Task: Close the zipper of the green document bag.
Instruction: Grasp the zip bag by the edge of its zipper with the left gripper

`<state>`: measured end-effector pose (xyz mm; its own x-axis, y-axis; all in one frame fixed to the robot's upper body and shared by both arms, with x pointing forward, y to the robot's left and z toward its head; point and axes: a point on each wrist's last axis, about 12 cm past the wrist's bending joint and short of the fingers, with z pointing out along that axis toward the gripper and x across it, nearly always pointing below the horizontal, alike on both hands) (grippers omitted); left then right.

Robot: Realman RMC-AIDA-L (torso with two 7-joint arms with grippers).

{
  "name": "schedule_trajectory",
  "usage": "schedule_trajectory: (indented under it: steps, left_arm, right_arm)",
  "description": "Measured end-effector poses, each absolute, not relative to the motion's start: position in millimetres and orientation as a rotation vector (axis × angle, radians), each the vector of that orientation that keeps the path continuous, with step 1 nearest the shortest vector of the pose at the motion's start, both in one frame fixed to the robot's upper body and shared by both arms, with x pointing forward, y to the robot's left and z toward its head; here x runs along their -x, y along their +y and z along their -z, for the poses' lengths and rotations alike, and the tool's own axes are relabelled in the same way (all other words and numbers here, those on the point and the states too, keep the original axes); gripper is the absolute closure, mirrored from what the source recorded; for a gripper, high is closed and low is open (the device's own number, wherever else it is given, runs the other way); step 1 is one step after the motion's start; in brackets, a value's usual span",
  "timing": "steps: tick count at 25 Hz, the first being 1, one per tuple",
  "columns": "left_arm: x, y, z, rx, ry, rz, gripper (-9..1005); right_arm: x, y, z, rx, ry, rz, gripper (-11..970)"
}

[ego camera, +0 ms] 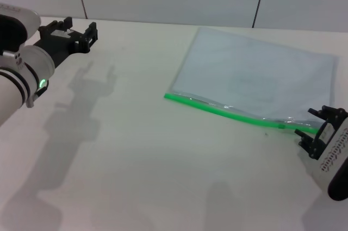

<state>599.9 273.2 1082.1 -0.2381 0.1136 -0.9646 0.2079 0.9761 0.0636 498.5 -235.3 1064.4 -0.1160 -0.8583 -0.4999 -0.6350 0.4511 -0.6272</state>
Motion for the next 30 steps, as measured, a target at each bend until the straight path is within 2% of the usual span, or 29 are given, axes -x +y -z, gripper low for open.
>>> schedule_trajectory:
  steps: [22,30]
  left_arm:
    - [-598,284,-1083,-0.203,1.824,0.062,414]
    - [-599,283,-1083,-0.206,1.824,0.061,412]
  right_arm:
    - [-501,-256,-1054,1.319,1.866,0.42,458]
    - [-505,-258,-1058,1.277,1.835,0.446,459]
